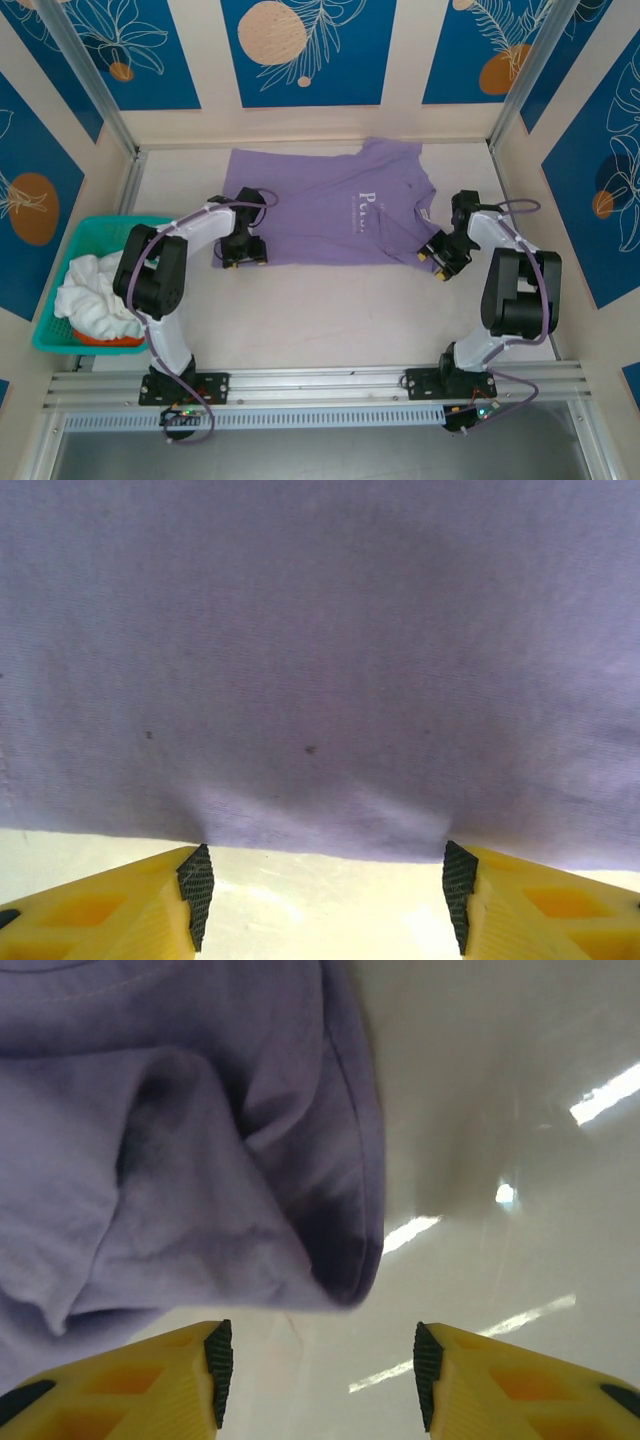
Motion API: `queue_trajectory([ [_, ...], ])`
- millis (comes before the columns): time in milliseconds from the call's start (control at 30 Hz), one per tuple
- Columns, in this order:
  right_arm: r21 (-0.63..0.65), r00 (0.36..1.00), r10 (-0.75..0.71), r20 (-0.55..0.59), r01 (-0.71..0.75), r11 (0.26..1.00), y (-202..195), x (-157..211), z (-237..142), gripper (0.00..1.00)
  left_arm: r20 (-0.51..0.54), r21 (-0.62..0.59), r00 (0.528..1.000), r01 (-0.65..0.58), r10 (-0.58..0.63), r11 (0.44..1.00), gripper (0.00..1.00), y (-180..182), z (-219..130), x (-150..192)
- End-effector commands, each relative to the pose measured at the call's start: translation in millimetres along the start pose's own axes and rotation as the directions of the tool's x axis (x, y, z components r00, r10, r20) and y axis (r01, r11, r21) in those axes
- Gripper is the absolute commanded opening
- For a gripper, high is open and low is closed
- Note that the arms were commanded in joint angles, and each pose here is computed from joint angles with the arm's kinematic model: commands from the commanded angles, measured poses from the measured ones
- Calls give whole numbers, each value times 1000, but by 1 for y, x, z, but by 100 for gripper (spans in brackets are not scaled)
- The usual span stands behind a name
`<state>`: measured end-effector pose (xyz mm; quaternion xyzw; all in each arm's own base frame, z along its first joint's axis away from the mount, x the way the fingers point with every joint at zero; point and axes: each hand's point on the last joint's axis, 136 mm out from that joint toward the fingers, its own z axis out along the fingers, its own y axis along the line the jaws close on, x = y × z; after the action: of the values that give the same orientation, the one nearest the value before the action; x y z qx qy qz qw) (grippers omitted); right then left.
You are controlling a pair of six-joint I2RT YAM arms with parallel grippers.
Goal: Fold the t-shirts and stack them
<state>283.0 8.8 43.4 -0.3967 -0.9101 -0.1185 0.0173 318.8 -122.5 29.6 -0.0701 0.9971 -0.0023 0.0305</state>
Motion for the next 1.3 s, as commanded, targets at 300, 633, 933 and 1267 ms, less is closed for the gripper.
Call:
queue_trajectory([
  [300,33,998,-57,39,56,998,5,-26,5,10,5,-210,1000,-24,26,977,52,43,21,-10],
  [633,101,1000,2,2,-2,995,-15,-45,-10,4,-22,-290,1000,-25,20,957,52,65,25,-6],
  [933,67,998,63,13,-63,996,-19,-40,-25,56,50,-214,998,41,-31,976,67,56,-12,-11],
  [1267,-223,1000,5,-15,-8,975,36,25,-37,36,148,40,987,50,-56,998,64,11,-58,-30],
])
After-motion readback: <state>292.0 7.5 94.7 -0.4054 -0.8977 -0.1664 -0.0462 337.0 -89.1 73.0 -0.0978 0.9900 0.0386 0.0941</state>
